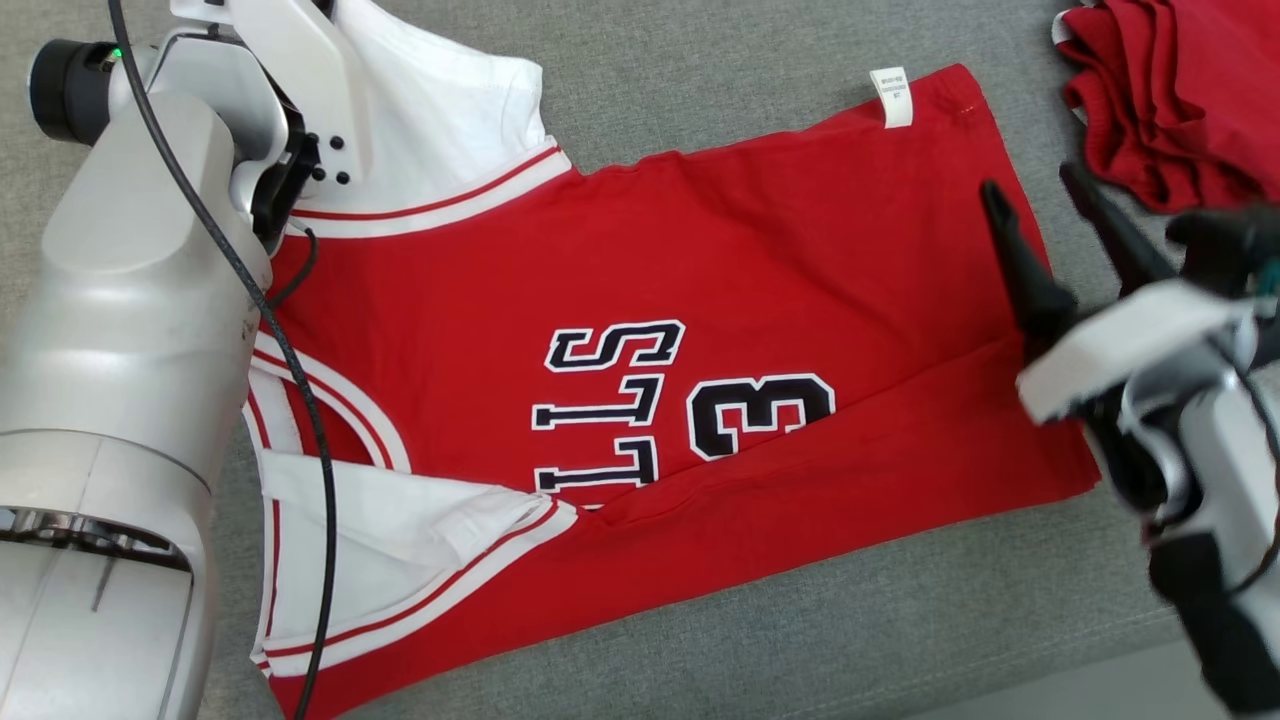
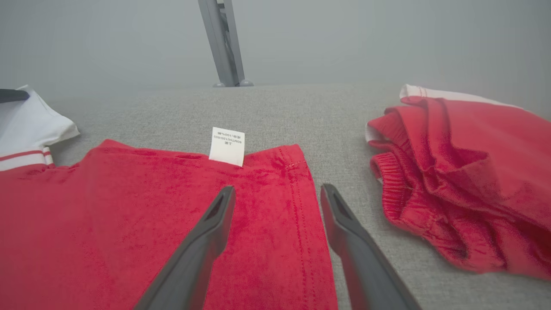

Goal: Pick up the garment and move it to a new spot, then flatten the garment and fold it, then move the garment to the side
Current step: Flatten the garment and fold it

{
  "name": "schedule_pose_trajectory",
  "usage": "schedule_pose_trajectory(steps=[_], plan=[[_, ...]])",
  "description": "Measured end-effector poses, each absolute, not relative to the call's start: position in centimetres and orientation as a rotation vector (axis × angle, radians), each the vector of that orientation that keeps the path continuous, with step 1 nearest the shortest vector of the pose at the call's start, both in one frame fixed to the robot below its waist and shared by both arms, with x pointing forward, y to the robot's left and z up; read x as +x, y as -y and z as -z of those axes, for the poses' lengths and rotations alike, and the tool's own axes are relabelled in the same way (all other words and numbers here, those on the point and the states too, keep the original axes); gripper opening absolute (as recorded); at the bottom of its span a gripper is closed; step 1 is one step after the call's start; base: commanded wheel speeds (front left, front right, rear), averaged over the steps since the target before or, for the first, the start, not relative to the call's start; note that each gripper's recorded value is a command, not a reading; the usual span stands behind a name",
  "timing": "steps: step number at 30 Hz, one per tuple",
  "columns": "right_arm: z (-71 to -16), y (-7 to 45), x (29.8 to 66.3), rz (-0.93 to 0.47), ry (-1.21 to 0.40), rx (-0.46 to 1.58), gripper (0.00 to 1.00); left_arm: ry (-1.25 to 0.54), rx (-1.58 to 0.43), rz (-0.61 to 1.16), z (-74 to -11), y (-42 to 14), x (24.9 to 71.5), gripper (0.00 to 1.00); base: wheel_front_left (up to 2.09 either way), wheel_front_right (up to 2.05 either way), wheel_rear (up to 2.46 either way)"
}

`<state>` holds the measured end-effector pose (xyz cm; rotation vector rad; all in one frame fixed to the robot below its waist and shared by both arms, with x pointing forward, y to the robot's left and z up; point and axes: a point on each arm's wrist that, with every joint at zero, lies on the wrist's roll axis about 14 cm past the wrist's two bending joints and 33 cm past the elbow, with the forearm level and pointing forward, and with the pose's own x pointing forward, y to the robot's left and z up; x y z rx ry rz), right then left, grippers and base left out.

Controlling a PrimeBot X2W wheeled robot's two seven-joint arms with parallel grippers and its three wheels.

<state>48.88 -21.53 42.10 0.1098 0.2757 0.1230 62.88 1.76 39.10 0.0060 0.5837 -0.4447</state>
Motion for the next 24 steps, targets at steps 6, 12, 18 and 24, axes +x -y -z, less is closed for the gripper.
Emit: schedule_pose_trajectory(steps=[6, 12, 18, 24], plan=[[-41.6, 22.5, 52.4, -0.135, -0.483, 0.079, 1.00, -0.548, 0.020, 0.457, -39.8, -2.0, 63.6, 0.00, 0.00, 0.00, 0.00], [-40.4, 21.9, 53.7, -0.152, -0.651, 0.083, 1.00, -0.539, 0.043, 0.462, -40.0, -2.5, 63.8, 0.00, 0.00, 0.00, 0.00], [-39.1, 22.0, 54.6, -0.145, -0.720, 0.076, 1.00, -0.541, 0.061, 0.466, -39.6, -2.8, 63.9, 0.00, 0.00, 0.00, 0.00], [-37.3, 21.6, 54.7, -0.155, -0.780, 0.064, 0.97, -0.550, 0.074, 0.467, -39.0, -3.3, 64.0, 0.00, 0.00, 0.00, 0.00]])
